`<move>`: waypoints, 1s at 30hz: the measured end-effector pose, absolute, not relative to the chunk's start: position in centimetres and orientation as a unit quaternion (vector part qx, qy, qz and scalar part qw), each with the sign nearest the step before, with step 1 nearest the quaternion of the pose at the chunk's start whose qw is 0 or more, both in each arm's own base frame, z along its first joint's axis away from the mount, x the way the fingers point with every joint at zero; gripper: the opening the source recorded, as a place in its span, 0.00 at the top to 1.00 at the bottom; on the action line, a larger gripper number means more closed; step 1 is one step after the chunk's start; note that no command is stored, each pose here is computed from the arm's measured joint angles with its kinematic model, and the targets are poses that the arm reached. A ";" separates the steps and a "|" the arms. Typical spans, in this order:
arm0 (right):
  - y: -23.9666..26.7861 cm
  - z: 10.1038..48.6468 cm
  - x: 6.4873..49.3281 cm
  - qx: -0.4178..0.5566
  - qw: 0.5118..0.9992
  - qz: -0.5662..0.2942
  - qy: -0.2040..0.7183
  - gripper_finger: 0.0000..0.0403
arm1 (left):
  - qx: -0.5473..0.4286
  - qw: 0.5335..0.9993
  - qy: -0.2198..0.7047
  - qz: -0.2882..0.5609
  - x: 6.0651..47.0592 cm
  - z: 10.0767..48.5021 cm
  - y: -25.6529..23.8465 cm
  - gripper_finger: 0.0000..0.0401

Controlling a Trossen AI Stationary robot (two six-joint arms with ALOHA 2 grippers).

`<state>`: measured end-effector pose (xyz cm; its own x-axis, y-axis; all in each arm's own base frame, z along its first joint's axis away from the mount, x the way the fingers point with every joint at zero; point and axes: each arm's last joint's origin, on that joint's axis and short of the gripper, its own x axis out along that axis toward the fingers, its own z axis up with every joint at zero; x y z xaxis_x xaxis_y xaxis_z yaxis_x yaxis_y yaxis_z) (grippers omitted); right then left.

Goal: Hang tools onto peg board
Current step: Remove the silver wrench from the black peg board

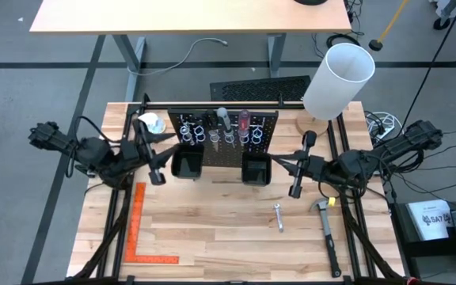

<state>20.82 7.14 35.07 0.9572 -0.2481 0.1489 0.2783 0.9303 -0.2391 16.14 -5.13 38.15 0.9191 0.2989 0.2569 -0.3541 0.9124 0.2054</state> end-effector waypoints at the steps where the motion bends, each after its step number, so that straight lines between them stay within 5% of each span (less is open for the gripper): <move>1: 7.1 35.1 20.8 -0.130 0.981 -0.134 -0.058 1.00 | 0.130 0.969 -0.107 0.180 16.3 38.5 -5.1 0.60; 10: 7.1 35.1 20.8 -0.134 0.980 -0.134 -0.058 1.00 | 0.153 0.949 -0.066 0.269 17.2 39.3 -4.7 0.59; 24: 7.1 35.1 20.8 -0.136 0.980 -0.134 -0.057 1.00 | 0.138 0.951 -0.041 0.272 17.8 38.4 -3.9 0.59; 30: 7.1 35.1 20.8 -0.136 0.980 -0.134 -0.057 1.00 | 0.139 0.950 -0.037 0.276 18.1 38.3 -3.8 0.67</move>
<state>20.83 7.15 35.06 0.9576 -0.2470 0.1485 0.2780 0.9273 -0.2507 18.08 -3.82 38.31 0.8450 0.5141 0.1474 -0.5348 0.8091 0.2437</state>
